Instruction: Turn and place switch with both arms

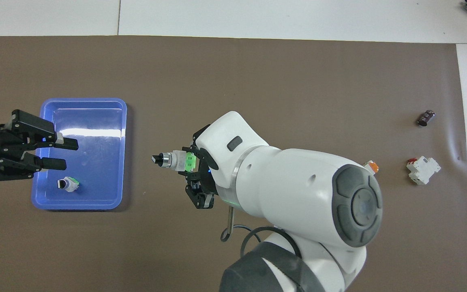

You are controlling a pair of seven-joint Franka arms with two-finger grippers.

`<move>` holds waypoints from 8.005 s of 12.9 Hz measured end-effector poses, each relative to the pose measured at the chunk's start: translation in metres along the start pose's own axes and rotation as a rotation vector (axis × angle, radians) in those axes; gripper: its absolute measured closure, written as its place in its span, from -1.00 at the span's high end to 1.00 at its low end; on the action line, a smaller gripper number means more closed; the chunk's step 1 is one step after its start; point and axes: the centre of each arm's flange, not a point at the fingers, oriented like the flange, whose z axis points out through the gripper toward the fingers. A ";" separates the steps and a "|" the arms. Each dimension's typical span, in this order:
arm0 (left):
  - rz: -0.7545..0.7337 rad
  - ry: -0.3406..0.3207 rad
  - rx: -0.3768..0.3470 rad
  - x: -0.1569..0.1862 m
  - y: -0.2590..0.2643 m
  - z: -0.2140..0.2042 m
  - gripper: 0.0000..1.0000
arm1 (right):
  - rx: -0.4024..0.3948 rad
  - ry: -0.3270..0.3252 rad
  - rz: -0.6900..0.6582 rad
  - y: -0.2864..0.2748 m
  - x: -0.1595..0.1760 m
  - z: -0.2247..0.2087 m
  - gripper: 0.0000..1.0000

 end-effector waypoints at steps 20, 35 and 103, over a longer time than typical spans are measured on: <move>-0.097 -0.062 -0.117 -0.030 0.040 0.050 -0.35 | -0.013 -0.018 -0.008 -0.011 0.014 0.012 -0.17; -0.142 -0.067 -0.110 -0.033 0.043 0.069 -0.57 | -0.027 -0.028 -0.010 -0.011 0.015 0.012 -0.17; 0.058 0.406 0.548 0.028 -0.073 0.042 -0.80 | -0.396 -0.501 1.171 0.170 -0.273 -0.190 1.00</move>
